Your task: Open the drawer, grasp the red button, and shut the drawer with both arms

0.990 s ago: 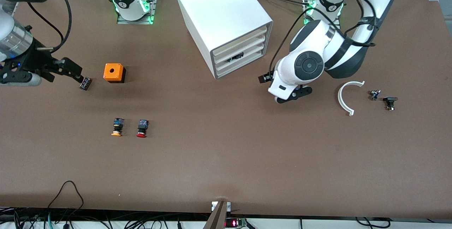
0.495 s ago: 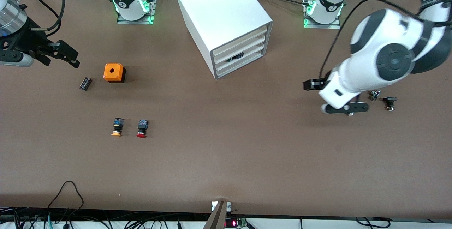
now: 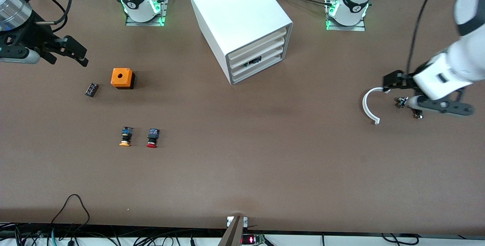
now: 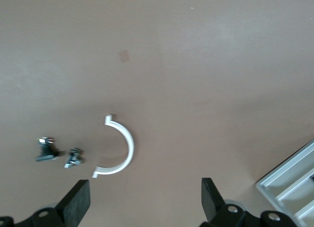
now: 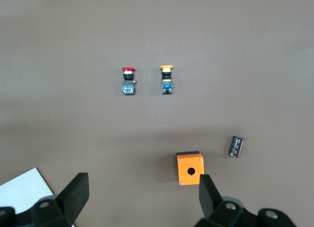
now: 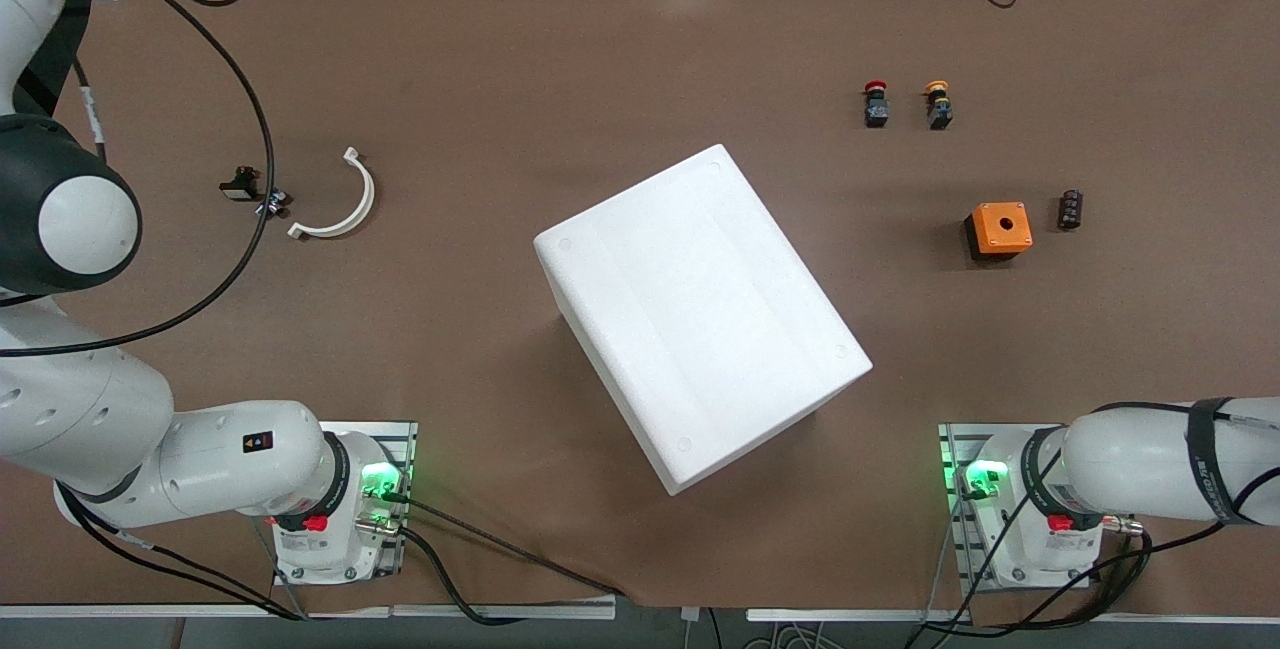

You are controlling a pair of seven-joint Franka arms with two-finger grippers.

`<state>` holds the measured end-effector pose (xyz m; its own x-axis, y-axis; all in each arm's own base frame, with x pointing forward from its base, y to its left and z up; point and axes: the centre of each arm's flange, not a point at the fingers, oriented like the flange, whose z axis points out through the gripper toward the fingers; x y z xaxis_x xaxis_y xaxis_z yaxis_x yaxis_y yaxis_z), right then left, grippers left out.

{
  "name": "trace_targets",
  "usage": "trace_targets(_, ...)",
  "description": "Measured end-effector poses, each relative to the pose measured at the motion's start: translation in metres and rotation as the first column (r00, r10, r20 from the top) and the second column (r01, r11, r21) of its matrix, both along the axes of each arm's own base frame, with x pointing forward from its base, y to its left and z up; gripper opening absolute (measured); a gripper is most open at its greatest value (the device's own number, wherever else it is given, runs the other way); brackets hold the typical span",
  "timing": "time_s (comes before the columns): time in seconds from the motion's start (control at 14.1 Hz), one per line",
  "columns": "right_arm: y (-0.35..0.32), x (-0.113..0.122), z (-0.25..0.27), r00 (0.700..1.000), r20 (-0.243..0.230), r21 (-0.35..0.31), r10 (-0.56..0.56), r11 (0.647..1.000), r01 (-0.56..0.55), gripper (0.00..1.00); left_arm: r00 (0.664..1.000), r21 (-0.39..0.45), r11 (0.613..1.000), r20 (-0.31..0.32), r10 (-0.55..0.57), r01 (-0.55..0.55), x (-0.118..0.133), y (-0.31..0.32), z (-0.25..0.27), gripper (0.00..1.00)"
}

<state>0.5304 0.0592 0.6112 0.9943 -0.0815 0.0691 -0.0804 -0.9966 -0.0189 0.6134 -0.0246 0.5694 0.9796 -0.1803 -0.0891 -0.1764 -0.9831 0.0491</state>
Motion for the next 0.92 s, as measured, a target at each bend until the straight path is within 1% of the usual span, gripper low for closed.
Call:
trace_targets(0.14, 0.001, -0.001, -0.001, 1.0, -0.007, -0.001, 0.002, 1.0, -0.002, 1.0, 1.0, 0.01, 1.0, 0.023, 0.019, -0.019, -0.006, 0.026, 0.011, 1.0)
trace_targets(0.28, 0.001, -0.001, -0.002, 1.0, -0.013, -0.001, 0.002, 1.0, -0.003, 1.0, 0.996, 0.022, 1.0, 0.083, 0.016, -0.018, -0.017, 0.02, 0.025, 1.0)
trace_targets(0.35, 0.001, -0.001, -0.003, 1.0, -0.014, -0.001, 0.003, 1.0, -0.003, 1.0, 0.995, 0.027, 0.999, 0.095, 0.014, -0.016, -0.026, 0.01, 0.028, 1.0)
trace_targets(0.49, 0.001, -0.001, -0.003, 1.0, -0.015, -0.002, 0.003, 1.0, -0.003, 1.0, 0.995, 0.041, 0.999, 0.097, 0.019, -0.023, -0.047, -0.004, 0.027, 1.0)
trace_targets(0.57, 0.001, -0.001, -0.003, 1.0, -0.014, -0.001, 0.003, 1.0, -0.003, 1.0, 0.995, 0.051, 0.998, 0.096, 0.019, -0.024, -0.053, -0.006, 0.026, 1.0)
trace_targets(0.71, 0.001, -0.001, -0.002, 1.0, -0.013, -0.001, 0.003, 1.0, -0.003, 1.0, 0.996, 0.056, 0.998, 0.085, 0.025, -0.03, -0.057, -0.004, 0.021, 1.0)
trace_targets(0.92, 0.002, -0.001, 0.001, 1.0, -0.006, -0.001, 0.004, 1.0, -0.004, 1.0, 0.997, 0.057, 0.998, 0.069, 0.036, -0.04, -0.056, 0.001, 0.012, 1.0)
